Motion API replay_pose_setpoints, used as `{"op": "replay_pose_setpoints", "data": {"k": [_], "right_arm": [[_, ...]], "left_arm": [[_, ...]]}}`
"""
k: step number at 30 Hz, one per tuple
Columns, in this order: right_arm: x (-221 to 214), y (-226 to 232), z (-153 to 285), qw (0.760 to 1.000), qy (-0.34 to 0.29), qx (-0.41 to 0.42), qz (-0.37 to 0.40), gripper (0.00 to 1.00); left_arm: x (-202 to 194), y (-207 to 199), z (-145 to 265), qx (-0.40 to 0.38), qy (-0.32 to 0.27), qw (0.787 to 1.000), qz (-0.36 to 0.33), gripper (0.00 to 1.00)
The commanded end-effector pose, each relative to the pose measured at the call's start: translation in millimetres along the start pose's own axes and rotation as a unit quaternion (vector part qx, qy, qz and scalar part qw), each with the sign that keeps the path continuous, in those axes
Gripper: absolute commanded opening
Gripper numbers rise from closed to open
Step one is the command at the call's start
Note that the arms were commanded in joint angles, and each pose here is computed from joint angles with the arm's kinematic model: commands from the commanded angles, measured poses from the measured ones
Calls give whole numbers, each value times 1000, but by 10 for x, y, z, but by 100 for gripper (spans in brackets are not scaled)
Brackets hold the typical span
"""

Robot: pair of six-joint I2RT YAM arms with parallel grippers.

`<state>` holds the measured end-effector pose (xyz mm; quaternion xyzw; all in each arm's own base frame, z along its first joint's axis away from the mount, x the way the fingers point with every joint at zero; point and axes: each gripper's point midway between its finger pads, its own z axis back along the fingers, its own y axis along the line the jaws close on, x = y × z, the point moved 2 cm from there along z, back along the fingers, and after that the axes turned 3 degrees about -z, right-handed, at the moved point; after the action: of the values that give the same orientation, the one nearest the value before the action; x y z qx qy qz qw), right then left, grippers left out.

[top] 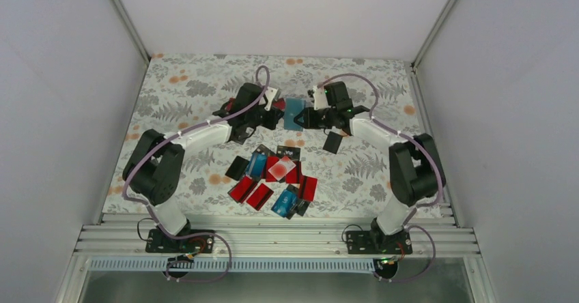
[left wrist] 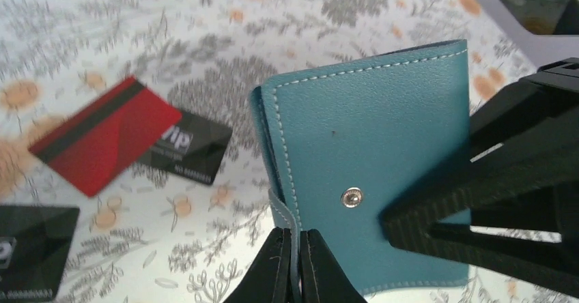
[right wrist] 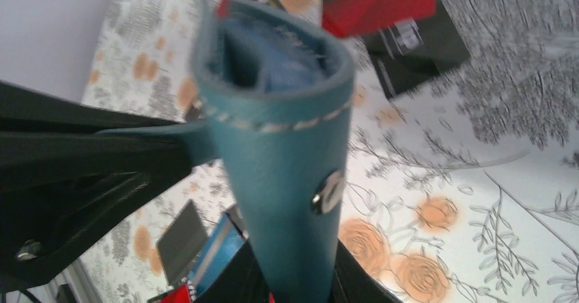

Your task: Put the credit cards into the card holder

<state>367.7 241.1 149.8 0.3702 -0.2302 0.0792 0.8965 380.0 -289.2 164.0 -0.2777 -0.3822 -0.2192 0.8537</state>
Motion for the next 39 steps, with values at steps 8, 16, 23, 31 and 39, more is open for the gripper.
{"op": "replay_pose_setpoints", "data": {"k": [8, 16, 23, 31, 39], "right_arm": [[-472, -783, -375, 991, 80, -42, -101, 44], [-438, -974, -246, 990, 66, -76, -104, 66], [-316, -735, -94, 995, 50, -46, -74, 71], [-129, -544, 9, 997, 20, -67, -30, 71], [-183, -735, -45, 993, 23, -109, -43, 52]], "left_arm": [[-390, -67, -326, -61, 45, 996, 56, 2], [-379, -146, -354, -67, 55, 994, 70, 2], [-212, -264, -307, -69, 50, 994, 62, 2], [-139, -279, -333, -65, 54, 995, 57, 2], [-183, -248, -365, -59, 61, 995, 54, 2]]}}
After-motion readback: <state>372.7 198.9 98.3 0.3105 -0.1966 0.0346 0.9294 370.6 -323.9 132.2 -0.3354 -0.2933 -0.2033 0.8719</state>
